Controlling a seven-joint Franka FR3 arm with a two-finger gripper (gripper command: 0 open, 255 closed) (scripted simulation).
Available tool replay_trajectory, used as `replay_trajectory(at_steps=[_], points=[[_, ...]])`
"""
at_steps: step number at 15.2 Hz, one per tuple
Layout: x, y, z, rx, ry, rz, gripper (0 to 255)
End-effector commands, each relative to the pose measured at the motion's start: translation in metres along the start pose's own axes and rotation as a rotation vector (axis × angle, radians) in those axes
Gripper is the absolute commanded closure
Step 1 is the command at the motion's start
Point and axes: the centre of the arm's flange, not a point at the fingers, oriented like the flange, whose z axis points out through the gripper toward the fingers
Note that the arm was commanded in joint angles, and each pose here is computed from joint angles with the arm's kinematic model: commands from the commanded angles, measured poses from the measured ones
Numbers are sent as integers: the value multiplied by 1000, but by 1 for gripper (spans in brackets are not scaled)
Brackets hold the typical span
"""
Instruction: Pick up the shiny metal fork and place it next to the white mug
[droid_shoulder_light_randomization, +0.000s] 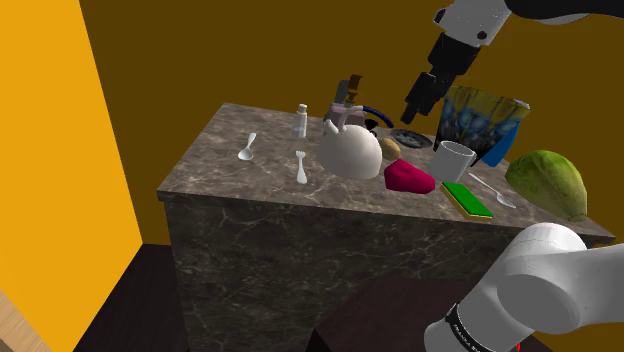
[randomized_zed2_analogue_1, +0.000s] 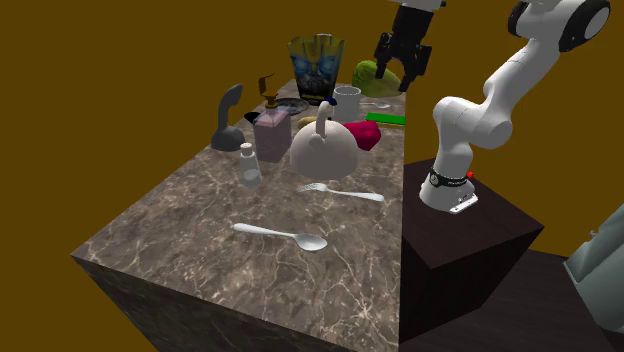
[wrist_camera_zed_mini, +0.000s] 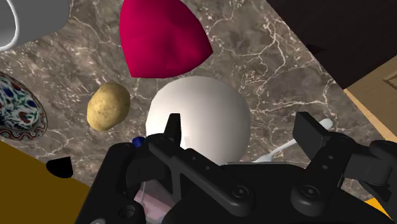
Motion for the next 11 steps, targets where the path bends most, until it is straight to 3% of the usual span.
replay_trajectory(at_steps=[1,11], points=[[0,0,0,0,0,0,0],[99,-67,77,33,-154,335,0]])
